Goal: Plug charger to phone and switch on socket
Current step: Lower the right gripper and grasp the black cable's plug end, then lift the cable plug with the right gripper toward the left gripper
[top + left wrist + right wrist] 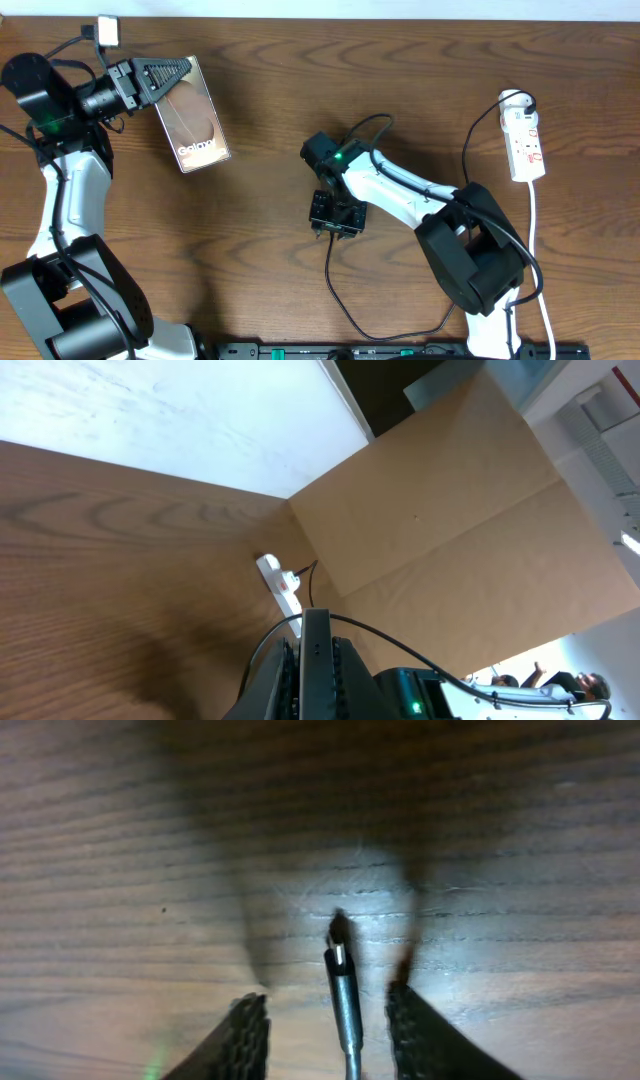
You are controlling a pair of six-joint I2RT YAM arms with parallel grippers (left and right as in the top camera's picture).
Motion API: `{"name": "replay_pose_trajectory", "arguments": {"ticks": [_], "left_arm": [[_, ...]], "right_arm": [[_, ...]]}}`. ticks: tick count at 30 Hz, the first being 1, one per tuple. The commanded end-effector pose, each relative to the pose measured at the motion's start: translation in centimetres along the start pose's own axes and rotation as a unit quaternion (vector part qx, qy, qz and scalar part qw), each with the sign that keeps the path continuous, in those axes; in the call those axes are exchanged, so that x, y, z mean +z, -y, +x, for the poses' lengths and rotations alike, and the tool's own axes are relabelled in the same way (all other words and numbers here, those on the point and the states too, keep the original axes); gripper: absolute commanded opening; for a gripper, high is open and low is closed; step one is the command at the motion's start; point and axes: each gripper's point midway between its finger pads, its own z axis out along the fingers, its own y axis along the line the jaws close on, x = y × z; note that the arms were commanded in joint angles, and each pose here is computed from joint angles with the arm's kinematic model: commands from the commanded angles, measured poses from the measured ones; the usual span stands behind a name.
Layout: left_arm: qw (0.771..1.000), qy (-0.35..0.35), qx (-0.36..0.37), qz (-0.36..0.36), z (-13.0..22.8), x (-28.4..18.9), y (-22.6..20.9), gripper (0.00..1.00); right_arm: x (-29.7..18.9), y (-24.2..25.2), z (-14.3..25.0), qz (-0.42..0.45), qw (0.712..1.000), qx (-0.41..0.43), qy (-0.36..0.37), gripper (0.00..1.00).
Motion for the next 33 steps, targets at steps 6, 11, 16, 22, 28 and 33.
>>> {"name": "replay_pose_trajectory", "arguments": {"ticks": [6, 11, 16, 22, 28, 33], "left_arm": [[1.0, -0.008, 0.018, 0.007, -0.02, -0.14, 0.97, 0.07], [1.0, -0.008, 0.018, 0.007, -0.02, -0.14, 0.97, 0.08], [1.0, -0.008, 0.018, 0.007, -0.02, -0.14, 0.97, 0.07], [1.0, -0.008, 0.018, 0.007, -0.02, -0.14, 0.97, 0.07], [1.0, -0.008, 0.018, 0.007, -0.02, -0.14, 0.97, 0.07], [1.0, -0.008, 0.018, 0.007, -0.02, -0.14, 0.97, 0.08]], "right_arm": [[0.35, 0.06, -0.07, 0.007, 1.0, 0.003, 0.001, 0.26], [0.35, 0.08, -0.04, 0.008, 1.0, 0.003, 0.001, 0.24], [0.35, 0.13, -0.01, 0.009, 1.0, 0.005, 0.0, 0.21], [0.35, 0.18, 0.03, 0.01, 1.0, 0.008, -0.001, 0.13], [0.35, 0.18, 0.04, 0.01, 1.0, 0.008, -0.001, 0.07], [0.35, 0.18, 0.04, 0.01, 1.0, 0.008, -0.001, 0.03]]}}
